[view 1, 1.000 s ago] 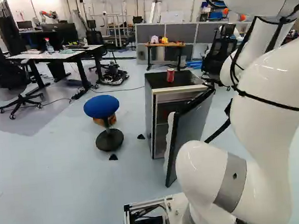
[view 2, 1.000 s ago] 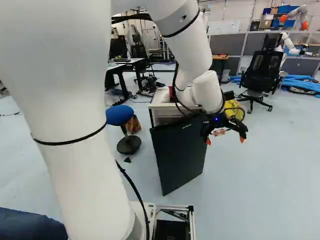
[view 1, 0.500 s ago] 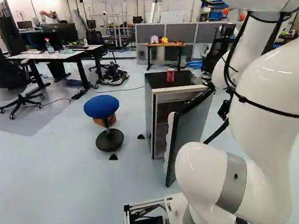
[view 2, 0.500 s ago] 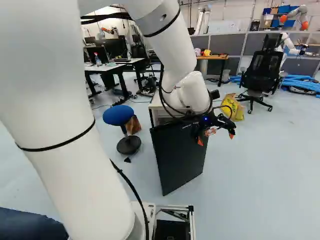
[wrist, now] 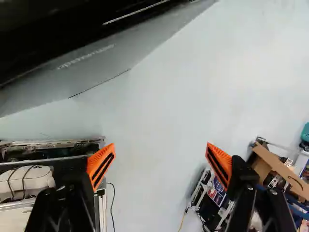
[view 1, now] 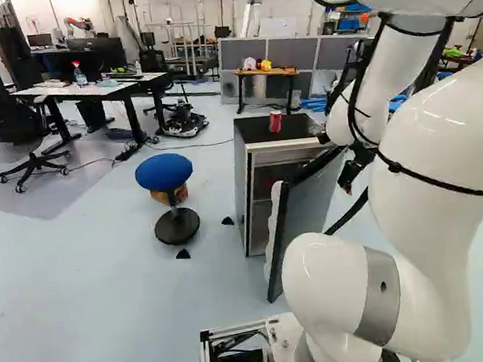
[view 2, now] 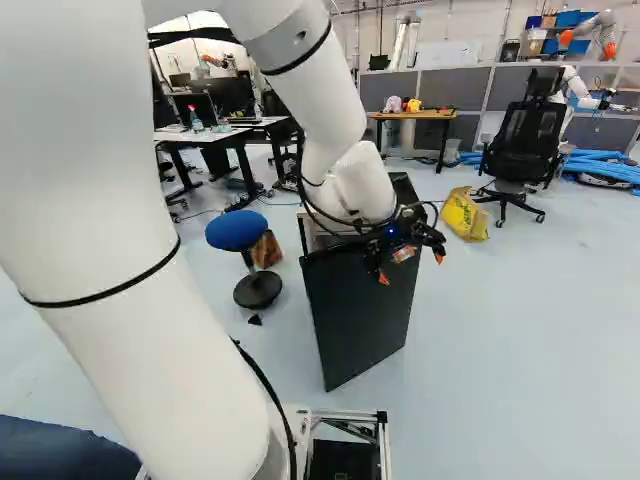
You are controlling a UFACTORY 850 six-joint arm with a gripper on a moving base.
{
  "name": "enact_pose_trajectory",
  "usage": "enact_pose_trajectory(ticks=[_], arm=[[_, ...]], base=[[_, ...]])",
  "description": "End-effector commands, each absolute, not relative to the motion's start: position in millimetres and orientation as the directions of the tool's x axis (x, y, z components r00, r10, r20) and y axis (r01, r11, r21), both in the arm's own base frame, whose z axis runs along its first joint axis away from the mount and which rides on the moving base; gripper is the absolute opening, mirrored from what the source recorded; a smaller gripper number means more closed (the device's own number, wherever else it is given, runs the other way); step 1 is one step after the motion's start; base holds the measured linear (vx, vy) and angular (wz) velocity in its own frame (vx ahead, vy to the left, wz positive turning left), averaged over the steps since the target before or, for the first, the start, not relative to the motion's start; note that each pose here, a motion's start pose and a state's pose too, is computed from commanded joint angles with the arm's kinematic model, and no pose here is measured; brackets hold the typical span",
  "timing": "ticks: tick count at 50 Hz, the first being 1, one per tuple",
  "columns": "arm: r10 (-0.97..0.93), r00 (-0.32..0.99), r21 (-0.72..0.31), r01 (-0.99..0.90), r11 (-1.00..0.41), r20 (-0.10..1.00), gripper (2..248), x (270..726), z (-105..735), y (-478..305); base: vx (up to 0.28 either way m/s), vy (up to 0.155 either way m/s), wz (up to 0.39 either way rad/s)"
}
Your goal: Grab a drink from the fridge
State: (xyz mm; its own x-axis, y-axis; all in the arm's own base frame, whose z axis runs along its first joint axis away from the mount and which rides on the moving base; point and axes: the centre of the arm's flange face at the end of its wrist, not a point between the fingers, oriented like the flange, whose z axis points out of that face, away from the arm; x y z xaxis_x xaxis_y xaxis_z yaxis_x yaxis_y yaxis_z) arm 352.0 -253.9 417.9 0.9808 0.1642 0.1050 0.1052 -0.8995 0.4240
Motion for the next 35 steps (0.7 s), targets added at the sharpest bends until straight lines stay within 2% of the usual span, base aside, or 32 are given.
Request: enact_pose_trajectory(ticks=[35], arm=[[0.317,0.942,0.425,0.245,-0.871,0.107,247,397,418,-199]], base=[[0.000,0.000,0.000]])
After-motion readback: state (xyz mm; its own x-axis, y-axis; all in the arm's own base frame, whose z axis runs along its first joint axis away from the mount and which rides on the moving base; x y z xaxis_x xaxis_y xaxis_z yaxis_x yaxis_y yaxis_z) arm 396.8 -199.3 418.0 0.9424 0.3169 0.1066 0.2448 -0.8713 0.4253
